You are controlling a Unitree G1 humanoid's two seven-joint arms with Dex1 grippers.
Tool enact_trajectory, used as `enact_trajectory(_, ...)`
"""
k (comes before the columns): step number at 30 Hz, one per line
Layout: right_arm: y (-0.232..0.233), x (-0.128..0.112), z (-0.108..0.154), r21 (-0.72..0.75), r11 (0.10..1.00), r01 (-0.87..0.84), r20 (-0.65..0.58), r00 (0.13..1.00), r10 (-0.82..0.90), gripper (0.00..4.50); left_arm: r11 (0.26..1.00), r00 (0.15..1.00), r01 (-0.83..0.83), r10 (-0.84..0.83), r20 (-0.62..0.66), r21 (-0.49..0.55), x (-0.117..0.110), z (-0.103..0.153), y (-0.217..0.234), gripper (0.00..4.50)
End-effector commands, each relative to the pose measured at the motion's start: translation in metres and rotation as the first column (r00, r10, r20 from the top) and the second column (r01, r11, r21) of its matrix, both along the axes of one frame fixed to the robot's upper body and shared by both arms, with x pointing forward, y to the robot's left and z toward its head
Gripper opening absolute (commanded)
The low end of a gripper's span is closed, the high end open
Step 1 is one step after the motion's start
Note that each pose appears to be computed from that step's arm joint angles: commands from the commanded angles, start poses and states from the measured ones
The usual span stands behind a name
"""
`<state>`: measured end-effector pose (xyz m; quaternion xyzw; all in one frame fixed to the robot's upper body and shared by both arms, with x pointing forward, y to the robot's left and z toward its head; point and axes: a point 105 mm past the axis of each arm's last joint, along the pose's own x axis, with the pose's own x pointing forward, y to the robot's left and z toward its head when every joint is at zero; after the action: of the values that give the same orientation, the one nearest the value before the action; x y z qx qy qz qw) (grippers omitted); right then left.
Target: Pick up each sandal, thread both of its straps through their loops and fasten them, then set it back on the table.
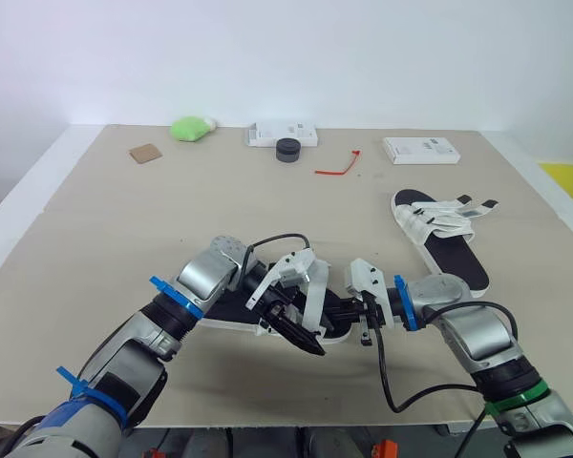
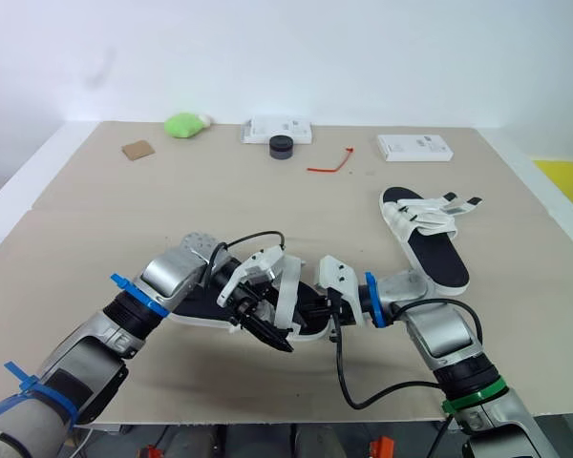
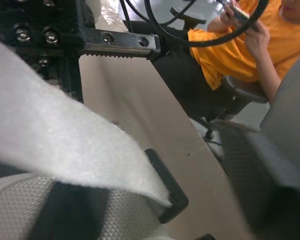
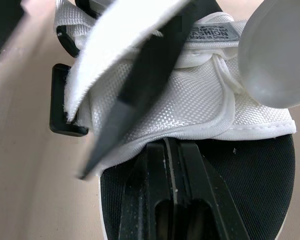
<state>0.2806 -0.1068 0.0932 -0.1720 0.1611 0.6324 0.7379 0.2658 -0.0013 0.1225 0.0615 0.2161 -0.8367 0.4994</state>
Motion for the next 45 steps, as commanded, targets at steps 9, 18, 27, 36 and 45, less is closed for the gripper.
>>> enact_trajectory(9,-0.013,0.002,-0.027,-0.076,0.995,0.068,-0.090,0.993,-0.075,0.00,0.984,0.952,-0.135,0.162,-0.261,0.120,0.009,0.025,0.004,3.77)
enact_trajectory(18,-0.014,0.002,-0.028,-0.076,0.995,0.071,-0.091,0.993,-0.078,0.00,0.964,0.911,-0.233,0.263,-0.318,0.130,0.019,0.030,-0.008,3.77)
enact_trajectory(27,-0.014,0.000,-0.028,-0.075,0.995,0.071,-0.094,0.992,-0.078,0.00,0.960,0.932,-0.235,0.268,-0.245,0.154,0.020,0.019,-0.005,3.77)
enact_trajectory(36,-0.012,0.000,-0.029,-0.076,0.995,0.065,-0.098,0.993,-0.073,0.00,0.967,0.930,-0.221,0.247,-0.273,0.124,0.016,0.023,-0.006,1.16)
enact_trajectory(45,-0.013,-0.001,-0.030,-0.079,0.995,0.065,-0.098,0.993,-0.073,0.00,0.987,0.970,-0.130,0.147,-0.193,0.099,0.002,0.023,0.000,0.01)
